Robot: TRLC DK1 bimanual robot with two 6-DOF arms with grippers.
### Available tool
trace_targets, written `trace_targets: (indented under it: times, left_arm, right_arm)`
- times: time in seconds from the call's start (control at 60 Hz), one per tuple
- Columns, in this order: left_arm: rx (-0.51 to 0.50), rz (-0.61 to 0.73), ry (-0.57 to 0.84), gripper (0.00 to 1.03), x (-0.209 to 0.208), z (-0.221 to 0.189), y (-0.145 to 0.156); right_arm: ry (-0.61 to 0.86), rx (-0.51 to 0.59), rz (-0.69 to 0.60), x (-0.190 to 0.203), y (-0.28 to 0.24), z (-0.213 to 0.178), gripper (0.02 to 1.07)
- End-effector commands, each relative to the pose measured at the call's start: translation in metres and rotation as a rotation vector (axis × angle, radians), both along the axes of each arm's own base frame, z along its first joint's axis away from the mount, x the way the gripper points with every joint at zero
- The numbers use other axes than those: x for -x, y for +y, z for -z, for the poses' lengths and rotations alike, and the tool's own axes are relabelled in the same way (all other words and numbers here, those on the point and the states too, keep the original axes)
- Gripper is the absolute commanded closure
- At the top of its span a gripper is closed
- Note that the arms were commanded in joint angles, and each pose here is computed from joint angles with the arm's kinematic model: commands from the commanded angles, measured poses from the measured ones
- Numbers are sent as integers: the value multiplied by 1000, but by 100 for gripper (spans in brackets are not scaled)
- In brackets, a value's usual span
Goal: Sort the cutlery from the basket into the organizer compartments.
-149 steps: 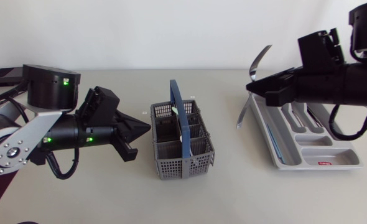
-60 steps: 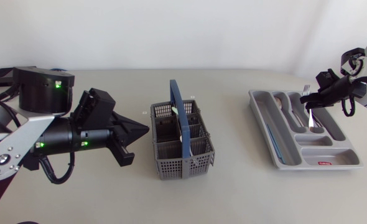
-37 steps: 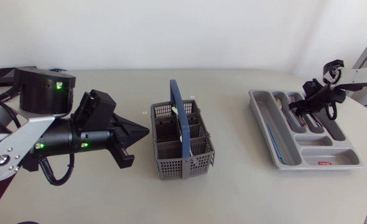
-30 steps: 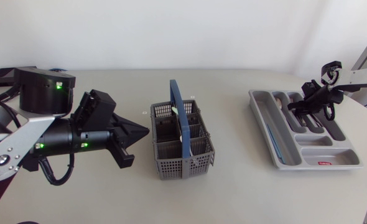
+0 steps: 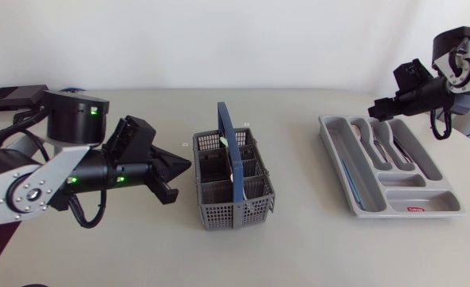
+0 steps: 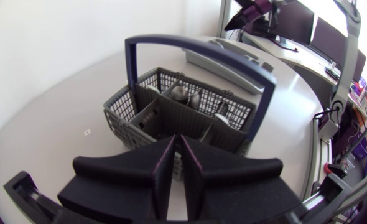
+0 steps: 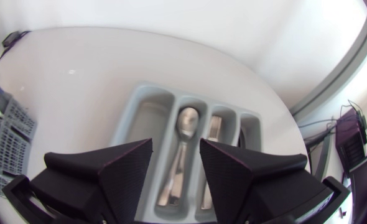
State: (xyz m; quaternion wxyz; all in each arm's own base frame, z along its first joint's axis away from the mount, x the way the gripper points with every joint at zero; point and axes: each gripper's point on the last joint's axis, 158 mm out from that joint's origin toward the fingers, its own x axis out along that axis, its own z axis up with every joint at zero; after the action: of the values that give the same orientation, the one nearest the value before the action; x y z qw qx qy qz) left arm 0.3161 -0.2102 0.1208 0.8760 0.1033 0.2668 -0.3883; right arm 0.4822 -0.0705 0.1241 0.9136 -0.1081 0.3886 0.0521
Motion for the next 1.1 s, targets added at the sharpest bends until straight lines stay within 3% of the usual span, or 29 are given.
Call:
trace_targets:
  times: [0.0,0.183,0.4,0.717,1.083]
  left_arm:
    - [-13,-41,22,93,-21,13,7]
    - [-7,-114,29,94,-62,25,19]
    - [68,-250,71,94,-119,32,39]
    - [111,-221,171,94,-139,58,16]
    - [151,-166,201,96,-144,55,-10]
  right_arm:
    - [54,-45,-69,30,43,18,47]
    - [81,-80,-232,74,123,35,68]
    - [128,-120,-384,113,189,52,95]
    - [203,-233,-542,158,251,56,97]
    - [308,-243,-679,216,297,66,97]
